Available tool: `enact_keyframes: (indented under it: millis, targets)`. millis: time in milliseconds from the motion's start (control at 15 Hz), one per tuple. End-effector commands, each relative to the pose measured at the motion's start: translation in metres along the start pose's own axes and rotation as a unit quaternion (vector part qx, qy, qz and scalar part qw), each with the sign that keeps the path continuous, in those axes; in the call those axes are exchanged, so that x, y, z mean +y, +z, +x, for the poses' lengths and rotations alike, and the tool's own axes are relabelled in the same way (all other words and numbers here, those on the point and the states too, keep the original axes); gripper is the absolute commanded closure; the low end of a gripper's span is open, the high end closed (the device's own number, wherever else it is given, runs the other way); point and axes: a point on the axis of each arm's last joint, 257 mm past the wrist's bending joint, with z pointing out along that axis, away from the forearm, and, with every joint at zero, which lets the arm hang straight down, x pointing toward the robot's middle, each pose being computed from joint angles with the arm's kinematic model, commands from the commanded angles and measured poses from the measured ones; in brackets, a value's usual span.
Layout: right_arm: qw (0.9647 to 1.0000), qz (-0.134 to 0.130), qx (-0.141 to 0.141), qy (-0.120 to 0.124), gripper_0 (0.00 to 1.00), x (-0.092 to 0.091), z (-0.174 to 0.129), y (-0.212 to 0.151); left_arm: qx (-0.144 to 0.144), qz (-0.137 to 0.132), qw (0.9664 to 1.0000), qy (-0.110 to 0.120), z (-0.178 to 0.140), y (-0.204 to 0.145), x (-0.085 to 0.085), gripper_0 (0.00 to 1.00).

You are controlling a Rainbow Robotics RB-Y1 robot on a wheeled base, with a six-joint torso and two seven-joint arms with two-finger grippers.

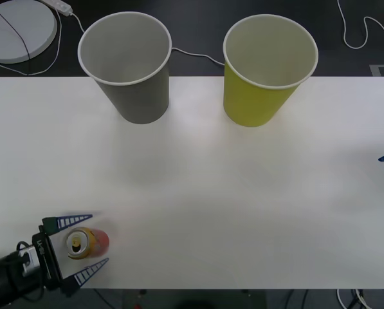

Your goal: Put the can into the green bin and the plastic bottle into the gray bin

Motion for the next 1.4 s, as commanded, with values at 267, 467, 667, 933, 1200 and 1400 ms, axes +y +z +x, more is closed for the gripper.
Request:
enact_keyframes:
  millis: [267,467,667,933,1200,1400]
  targets:
    - [1.0000,0.000,0.000,0.000,0.00,0.000,0.000,0.000,-0.004,0.002,1.0000,0.000,-0.002,0.007,0.001,0.00]
    - [1.0000,0.000,0.000,0.000,0.00,0.000,0.000,0.000,-0.005,0.002,1.0000,-0.005,-0.002,0.006,0.000,1.00]
    - [1.0000,0.000,0.000,0.000,0.00,0.000,0.000,0.000,-0.004,0.001,1.0000,-0.006,-0.002,0.006,0.002,1.00]
    - [1.0000,0.000,0.000,0.000,0.00,0.000,0.000,0.000,-0.007,0.000,0.9999,-0.010,-0.003,0.007,0.002,1.00]
    - [1.0000,0.000,0.000,0.000,0.00,0.000,0.000,0.000,-0.011,0.001,0.9998,-0.015,-0.010,0.005,0.010,1.00]
    - [1.0000,0.000,0.000,0.000,0.00,0.000,0.000,0.000,-0.007,0.028,0.9981,-0.055,-0.027,-0.003,0.021,1.00]
